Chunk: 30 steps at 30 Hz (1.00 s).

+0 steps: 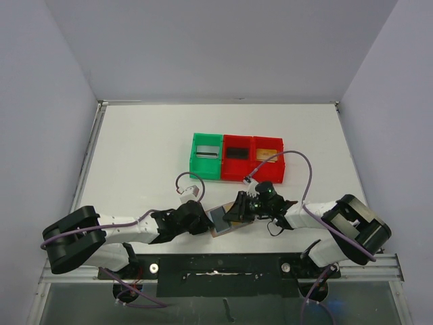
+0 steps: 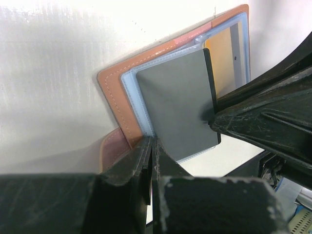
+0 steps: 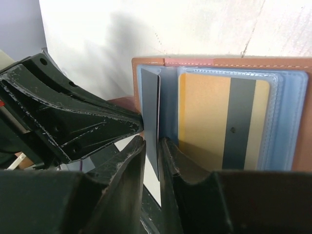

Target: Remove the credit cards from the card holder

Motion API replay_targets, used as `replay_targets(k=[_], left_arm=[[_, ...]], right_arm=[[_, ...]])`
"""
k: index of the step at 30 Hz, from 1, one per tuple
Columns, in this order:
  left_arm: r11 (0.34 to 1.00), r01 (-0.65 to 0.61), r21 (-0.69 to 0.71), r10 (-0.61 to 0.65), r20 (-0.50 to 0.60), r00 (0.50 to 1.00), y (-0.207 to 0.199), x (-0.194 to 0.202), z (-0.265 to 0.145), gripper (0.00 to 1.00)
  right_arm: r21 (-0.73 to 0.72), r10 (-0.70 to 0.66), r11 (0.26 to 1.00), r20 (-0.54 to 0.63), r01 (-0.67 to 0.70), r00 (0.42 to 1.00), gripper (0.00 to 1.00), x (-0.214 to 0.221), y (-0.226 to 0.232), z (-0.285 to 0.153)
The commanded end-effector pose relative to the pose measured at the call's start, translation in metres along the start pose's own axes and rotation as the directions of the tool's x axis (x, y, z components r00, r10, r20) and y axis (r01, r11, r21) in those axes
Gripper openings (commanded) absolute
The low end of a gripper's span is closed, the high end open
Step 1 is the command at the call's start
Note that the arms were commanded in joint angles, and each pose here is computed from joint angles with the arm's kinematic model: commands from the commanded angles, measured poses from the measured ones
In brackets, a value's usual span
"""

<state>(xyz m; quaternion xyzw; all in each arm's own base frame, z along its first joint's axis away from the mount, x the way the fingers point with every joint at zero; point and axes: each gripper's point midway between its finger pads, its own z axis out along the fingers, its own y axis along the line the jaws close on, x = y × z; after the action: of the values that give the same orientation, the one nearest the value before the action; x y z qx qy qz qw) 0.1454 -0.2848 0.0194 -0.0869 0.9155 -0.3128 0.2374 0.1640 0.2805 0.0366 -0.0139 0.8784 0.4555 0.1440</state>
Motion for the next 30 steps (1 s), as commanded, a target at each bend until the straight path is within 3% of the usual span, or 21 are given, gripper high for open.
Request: replay_targets(k=[1,12,18,21,27,30], left_arm=[[0.998,-0.035,-0.047,0.034,-0.028,0.999,0.0107,0.0054,0.0023,0.0],[0.998,-0.038,-0.048,0.037,-0.03,0.999,0.0099,0.0054,0.003,0.0],[0.998,-0.04,-0.049,0.038,-0.034,0.999,0.0101,0.0063,0.004,0.0],[0.998,-0.041,-0.046,0.039,-0.035,0.999,0.009,0.0063,0.004,0.0],[0.998,-0.04,-0.043,0.039,-0.036,0.999,0.0082,0.0062,0.0036,0.0],[0.998,-0.043,-0.047,0.041,-0.034,0.999,0.0091,0.0057,0.0024,0.0]], right_arm=[[-0.137,-0.027,0.99,0.04,0.033,0.999,0.16,-0.0138,0.0298,-0.0055],[-0.156,0.005,0.988,0.047,0.003,0.999,0.09,-0.016,0.0245,-0.0109],[-0.166,0.019,0.986,0.042,-0.012,0.999,0.19,-0.0155,0.0229,-0.0114],[-0.182,0.018,0.983,0.034,-0.011,0.999,0.11,-0.0146,0.0252,-0.0108],[-0.199,0.037,0.979,0.031,-0.03,0.999,0.17,-0.0156,0.0268,-0.0095],[-0.185,0.048,0.982,0.044,-0.039,0.998,0.13,-0.0166,0.0228,-0.0098]])
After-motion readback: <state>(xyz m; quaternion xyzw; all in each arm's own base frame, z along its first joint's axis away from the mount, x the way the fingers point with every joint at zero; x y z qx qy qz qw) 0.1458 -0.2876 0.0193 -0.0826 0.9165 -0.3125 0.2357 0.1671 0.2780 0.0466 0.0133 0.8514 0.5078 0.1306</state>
